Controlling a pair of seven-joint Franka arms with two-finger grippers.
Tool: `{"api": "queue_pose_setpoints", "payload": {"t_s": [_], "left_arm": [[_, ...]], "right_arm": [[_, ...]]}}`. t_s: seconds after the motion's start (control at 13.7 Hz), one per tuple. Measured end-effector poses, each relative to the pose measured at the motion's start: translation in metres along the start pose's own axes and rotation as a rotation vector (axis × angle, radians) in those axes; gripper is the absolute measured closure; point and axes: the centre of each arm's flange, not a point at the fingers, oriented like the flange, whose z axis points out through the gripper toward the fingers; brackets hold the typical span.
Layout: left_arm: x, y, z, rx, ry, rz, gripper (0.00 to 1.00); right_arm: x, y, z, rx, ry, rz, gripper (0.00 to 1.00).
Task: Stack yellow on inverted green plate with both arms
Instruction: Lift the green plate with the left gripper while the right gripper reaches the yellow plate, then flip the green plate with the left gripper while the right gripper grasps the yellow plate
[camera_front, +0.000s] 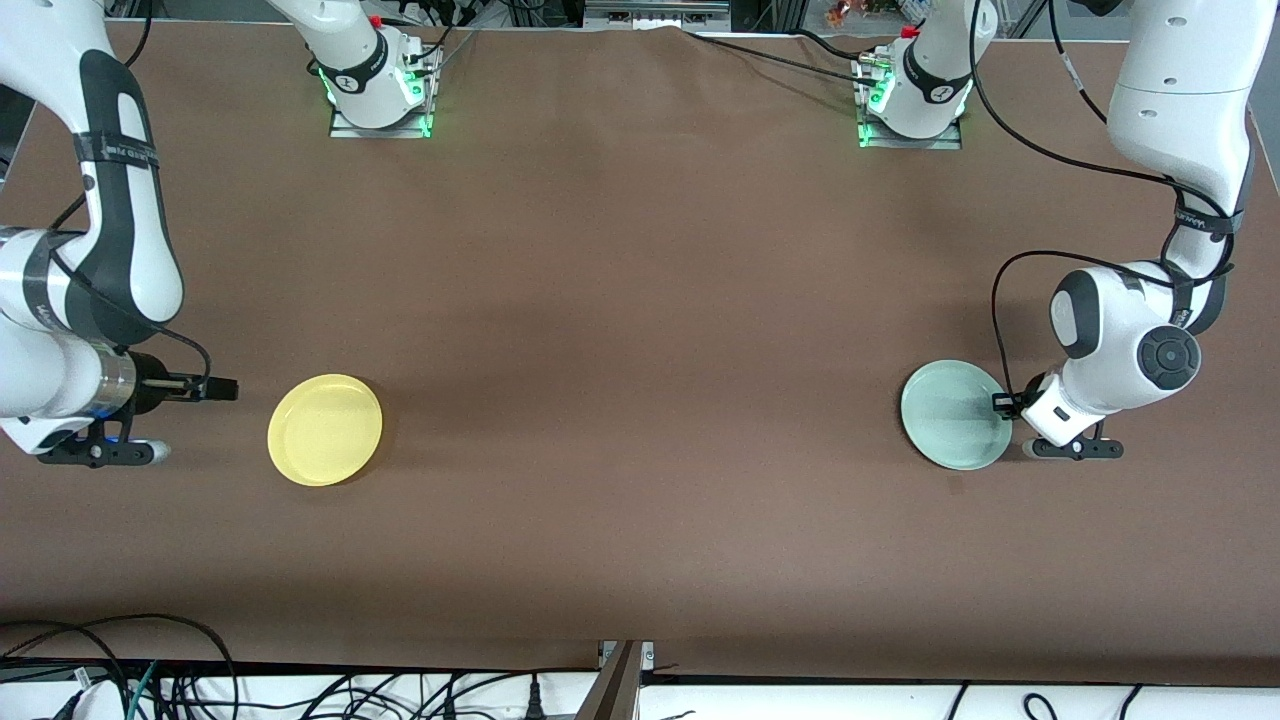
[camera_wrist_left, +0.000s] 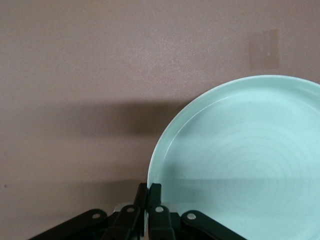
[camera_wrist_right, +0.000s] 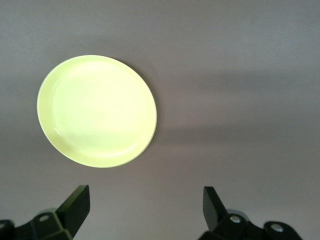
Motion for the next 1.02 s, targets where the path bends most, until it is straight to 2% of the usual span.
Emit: {"api": "queue_pose_setpoints", "payload": {"t_s": [0.44, 0.73, 1.02], "left_arm": [[0.013, 0.019, -0.017, -0.009, 0.017, 0.044, 0.96], [0.048, 0.061, -0.092, -0.021, 0.014, 0.113, 0.97], [0.069, 0.118, -0.156, 0.119, 0.06, 0.24, 0.97]], "right_arm": [[0.017, 0.015, 0.062, 0.06, -0.024, 0.056, 0.0], [0.028, 0.015, 0.098, 0.058, -0.003, 0.061, 0.0], [0.03, 0.015, 0.125, 0.059, 0.029, 0.069, 0.0]]}}
